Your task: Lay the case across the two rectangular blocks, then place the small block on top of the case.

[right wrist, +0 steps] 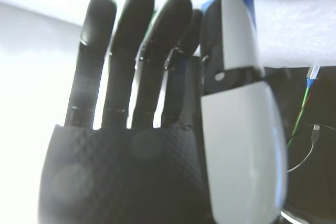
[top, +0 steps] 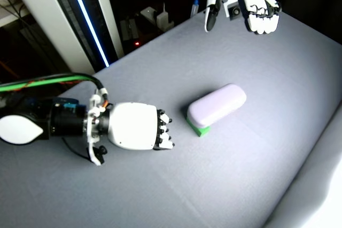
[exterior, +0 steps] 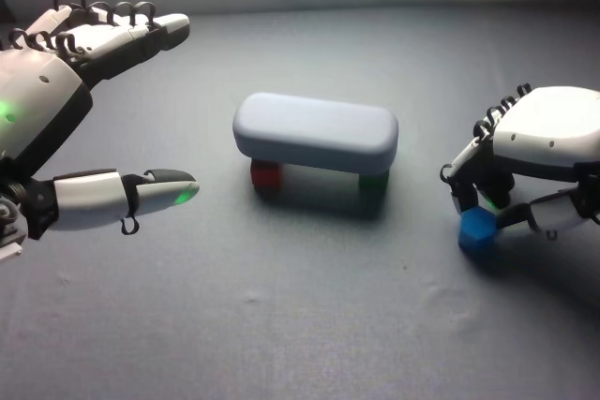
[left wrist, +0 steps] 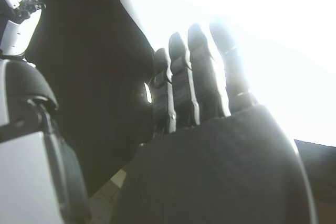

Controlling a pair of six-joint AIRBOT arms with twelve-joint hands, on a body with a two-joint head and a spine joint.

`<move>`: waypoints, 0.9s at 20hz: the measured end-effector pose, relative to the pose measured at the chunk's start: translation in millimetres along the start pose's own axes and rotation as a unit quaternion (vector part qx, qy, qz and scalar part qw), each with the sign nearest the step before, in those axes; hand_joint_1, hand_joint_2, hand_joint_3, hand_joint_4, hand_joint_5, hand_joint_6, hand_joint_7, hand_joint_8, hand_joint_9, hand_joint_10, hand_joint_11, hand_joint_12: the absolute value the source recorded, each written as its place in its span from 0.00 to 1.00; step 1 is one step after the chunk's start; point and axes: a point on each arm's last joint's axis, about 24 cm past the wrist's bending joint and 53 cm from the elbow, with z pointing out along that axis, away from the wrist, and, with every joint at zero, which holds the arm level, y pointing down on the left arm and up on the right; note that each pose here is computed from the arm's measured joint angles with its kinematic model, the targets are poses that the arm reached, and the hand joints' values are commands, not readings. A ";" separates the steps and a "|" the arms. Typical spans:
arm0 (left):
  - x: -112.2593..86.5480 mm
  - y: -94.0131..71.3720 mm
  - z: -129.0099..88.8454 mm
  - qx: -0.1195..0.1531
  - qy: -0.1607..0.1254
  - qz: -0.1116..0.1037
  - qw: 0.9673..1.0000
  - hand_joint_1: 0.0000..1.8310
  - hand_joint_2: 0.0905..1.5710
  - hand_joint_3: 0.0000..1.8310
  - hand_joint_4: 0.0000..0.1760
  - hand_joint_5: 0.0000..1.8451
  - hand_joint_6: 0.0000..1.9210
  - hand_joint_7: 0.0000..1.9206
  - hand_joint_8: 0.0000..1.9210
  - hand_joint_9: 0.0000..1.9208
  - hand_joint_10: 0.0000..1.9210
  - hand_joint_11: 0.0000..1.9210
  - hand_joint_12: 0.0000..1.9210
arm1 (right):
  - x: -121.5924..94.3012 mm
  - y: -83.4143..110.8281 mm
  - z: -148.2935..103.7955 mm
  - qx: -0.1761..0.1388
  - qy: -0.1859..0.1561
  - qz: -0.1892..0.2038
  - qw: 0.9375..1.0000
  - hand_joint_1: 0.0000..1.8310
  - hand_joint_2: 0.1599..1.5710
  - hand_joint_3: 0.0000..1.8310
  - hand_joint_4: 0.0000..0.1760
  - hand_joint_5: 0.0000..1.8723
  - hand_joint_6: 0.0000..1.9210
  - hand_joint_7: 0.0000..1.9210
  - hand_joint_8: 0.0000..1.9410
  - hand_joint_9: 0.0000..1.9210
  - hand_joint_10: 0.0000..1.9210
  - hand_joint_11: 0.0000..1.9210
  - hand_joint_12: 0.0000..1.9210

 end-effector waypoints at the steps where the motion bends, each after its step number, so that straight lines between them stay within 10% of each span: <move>1: 0.2 -0.3 0.0 0.000 0.000 0.000 1.000 0.43 0.56 0.00 0.00 0.18 0.00 0.21 0.00 0.19 0.00 0.00 0.41 | 1.9 -2.7 0.4 0.005 0.004 -0.004 1.000 0.69 0.67 0.00 0.00 0.55 0.40 0.50 0.65 0.44 0.79 0.40 0.95; 5: -0.2 -0.6 0.0 0.001 -0.001 -0.001 1.000 0.44 0.57 0.00 0.00 0.18 0.00 0.21 0.00 0.19 0.00 0.00 0.40 | 4.3 -5.4 0.4 0.008 0.006 -0.003 1.000 0.67 0.68 0.00 0.00 0.51 0.47 0.50 0.60 0.42 0.54 0.36 0.80; 8: -0.4 -0.7 -0.2 0.001 -0.001 -0.001 1.000 0.44 0.57 0.00 0.00 0.18 0.00 0.21 0.00 0.19 0.00 0.00 0.41 | 5.6 -7.1 -0.3 0.010 0.006 -0.002 1.000 0.67 0.70 0.00 0.00 0.50 0.46 0.46 0.67 0.38 0.56 0.30 0.84; 9: -0.3 -0.6 -0.2 0.001 -0.001 -0.002 1.000 0.44 0.58 0.00 0.03 0.18 0.00 0.21 0.00 0.18 0.00 0.00 0.39 | 5.7 -7.3 -0.3 0.011 0.007 -0.002 1.000 0.62 0.66 0.00 0.00 0.40 0.21 0.33 0.44 0.29 0.52 0.17 0.81; 11: -0.7 -0.8 -0.3 0.002 -0.002 -0.002 1.000 0.45 0.57 0.00 0.09 0.18 0.00 0.22 0.00 0.19 0.00 0.00 0.41 | 5.4 -7.9 -0.4 0.012 0.006 -0.001 1.000 0.57 0.62 0.00 0.19 0.33 0.02 0.29 0.08 0.24 0.19 0.06 0.61; 18: 0.5 0.6 -2.5 0.001 0.001 -0.004 1.000 0.43 0.57 0.00 0.08 0.18 0.00 0.23 0.00 0.20 0.00 0.00 0.40 | 3.3 -17.3 -9.6 0.028 0.010 -0.010 0.999 0.63 0.55 0.00 0.09 0.29 0.00 0.26 0.00 0.26 0.01 0.01 0.66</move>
